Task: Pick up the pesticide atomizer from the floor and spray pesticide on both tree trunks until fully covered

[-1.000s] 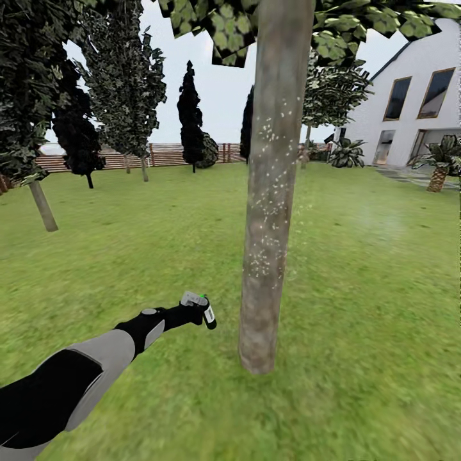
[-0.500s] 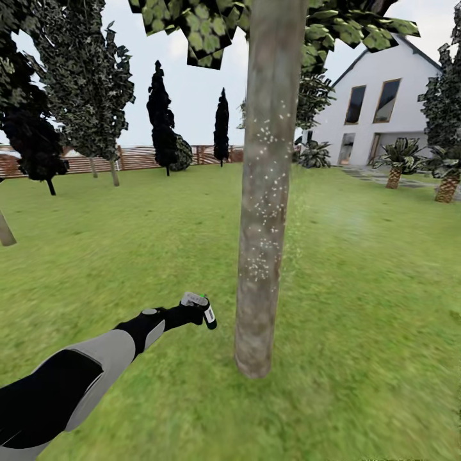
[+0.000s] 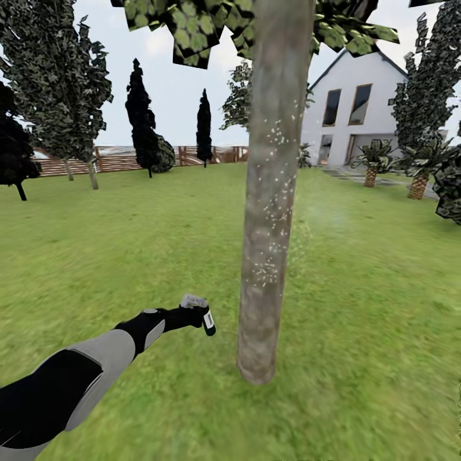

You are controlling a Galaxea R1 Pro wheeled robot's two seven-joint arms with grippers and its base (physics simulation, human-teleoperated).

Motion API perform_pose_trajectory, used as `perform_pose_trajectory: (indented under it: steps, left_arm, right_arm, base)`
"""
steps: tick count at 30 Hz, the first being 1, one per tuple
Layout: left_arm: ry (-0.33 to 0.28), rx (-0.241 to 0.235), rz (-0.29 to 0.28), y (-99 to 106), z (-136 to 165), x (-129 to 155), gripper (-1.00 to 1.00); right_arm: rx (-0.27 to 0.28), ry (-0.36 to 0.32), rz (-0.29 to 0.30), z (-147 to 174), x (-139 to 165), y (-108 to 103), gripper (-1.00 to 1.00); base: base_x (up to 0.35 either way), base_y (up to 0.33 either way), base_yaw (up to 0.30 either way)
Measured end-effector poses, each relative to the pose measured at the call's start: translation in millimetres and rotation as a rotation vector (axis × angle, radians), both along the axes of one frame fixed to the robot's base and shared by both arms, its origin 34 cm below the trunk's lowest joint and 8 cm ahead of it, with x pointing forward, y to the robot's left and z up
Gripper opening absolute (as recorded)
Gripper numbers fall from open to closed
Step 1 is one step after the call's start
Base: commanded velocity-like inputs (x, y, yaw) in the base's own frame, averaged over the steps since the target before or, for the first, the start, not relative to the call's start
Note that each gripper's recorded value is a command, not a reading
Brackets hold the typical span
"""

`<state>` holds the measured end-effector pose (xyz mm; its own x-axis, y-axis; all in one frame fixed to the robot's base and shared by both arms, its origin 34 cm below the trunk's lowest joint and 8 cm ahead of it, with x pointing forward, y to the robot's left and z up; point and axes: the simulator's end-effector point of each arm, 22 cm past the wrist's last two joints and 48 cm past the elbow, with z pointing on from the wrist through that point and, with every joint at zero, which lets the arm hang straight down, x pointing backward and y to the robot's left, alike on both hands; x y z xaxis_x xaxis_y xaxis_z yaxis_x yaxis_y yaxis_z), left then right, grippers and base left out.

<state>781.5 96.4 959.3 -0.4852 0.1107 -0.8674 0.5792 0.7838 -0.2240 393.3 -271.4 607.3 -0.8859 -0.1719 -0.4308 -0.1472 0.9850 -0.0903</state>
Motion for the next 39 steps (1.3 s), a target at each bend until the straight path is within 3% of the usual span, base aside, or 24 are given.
perform_pose_trajectory:
  steps: [18,39]
  left_arm:
    - [-0.002,0.007,-0.011,-3.6,0.0,-1.6,-1.0]
    - [-0.01,0.006,-0.014,-4.7,6.0,-2.4,-1.0]
  right_arm:
    - [0.0,-0.001,0.0,0.4,0.5,0.0,1.0]
    - [0.004,-0.011,0.001,2.9,3.9,3.6,1.0]
  base:
    - [0.151,0.326,-0.204]
    - [0.003,0.349,-0.246]
